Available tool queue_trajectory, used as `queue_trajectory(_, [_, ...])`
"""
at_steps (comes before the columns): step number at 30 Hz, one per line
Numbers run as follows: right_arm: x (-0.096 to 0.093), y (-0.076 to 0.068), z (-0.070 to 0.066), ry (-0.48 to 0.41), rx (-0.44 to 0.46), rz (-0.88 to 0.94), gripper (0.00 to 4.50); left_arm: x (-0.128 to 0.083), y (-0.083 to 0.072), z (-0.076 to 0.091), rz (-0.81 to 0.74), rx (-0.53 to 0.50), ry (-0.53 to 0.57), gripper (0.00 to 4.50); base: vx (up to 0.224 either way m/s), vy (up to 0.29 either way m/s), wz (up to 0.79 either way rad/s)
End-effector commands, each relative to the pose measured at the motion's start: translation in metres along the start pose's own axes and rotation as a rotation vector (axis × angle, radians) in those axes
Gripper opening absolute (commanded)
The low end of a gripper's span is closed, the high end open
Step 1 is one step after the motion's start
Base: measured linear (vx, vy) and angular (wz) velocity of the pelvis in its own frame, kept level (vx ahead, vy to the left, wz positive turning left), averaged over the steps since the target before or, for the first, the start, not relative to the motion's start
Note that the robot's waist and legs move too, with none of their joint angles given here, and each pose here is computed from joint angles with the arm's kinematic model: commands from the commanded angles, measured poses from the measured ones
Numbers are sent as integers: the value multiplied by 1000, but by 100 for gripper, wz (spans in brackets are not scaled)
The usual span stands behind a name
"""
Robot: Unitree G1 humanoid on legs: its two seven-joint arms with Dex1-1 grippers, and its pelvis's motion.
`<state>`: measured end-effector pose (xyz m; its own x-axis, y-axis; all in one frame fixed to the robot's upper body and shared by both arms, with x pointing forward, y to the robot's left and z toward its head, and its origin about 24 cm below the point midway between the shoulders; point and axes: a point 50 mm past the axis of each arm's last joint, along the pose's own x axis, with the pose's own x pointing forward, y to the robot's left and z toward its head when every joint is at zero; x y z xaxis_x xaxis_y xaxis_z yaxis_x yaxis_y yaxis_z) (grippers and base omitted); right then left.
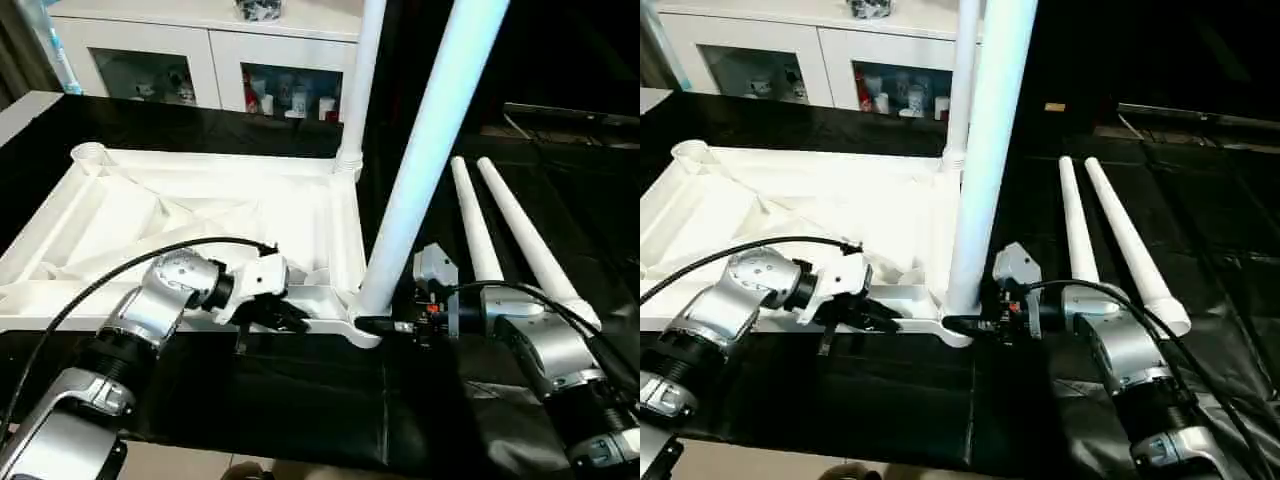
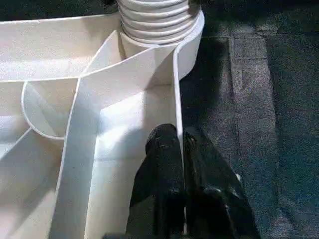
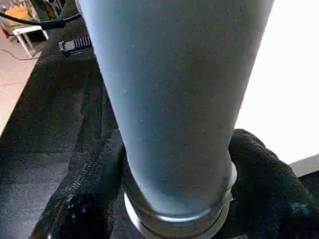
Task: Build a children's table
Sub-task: Insert table leg to table base
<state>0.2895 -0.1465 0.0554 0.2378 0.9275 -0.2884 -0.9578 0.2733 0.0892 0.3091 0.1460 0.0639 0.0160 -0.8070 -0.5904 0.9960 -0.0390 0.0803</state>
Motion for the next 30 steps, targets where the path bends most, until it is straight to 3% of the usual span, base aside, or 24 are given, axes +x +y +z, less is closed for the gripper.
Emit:
queue_trajectory(1, [2, 0, 2, 3, -14, 13, 275, 7, -2, 3, -68, 34, 32, 0, 0, 0, 0])
queue_trajectory(7, [5, 6, -4, -33, 49, -1, 270, 11, 3, 6, 0, -14, -6, 0, 0, 0, 0])
queue_trajectory(12, [28, 4, -16, -31, 165, -234, 270, 21, 15, 22, 157, -136, -119, 0, 0, 0, 0])
queue_trajectory(15, [35, 3, -17, -27, 189, -288, 270, 23, 18, 26, 198, -166, -145, 0, 0, 0, 0])
queue_trajectory(17, [59, -4, -12, -30, 234, -429, 270, 32, 26, 38, 319, -253, -194, 0, 0, 0, 0])
queue_trajectory(21, [78, -15, -2, -27, 262, -553, 269, 40, 33, 52, 439, -297, -221, 0, 0, 0, 0])
queue_trajectory(27, [87, -18, 6, -12, 226, -561, 269, 47, 37, 62, 495, -277, -210, 0, 0, 0, 0])
queue_trajectory(30, [86, -17, 8, -26, 218, -546, 339, 45, 36, 58, 499, -275, -189, 0, 0, 0, 0])
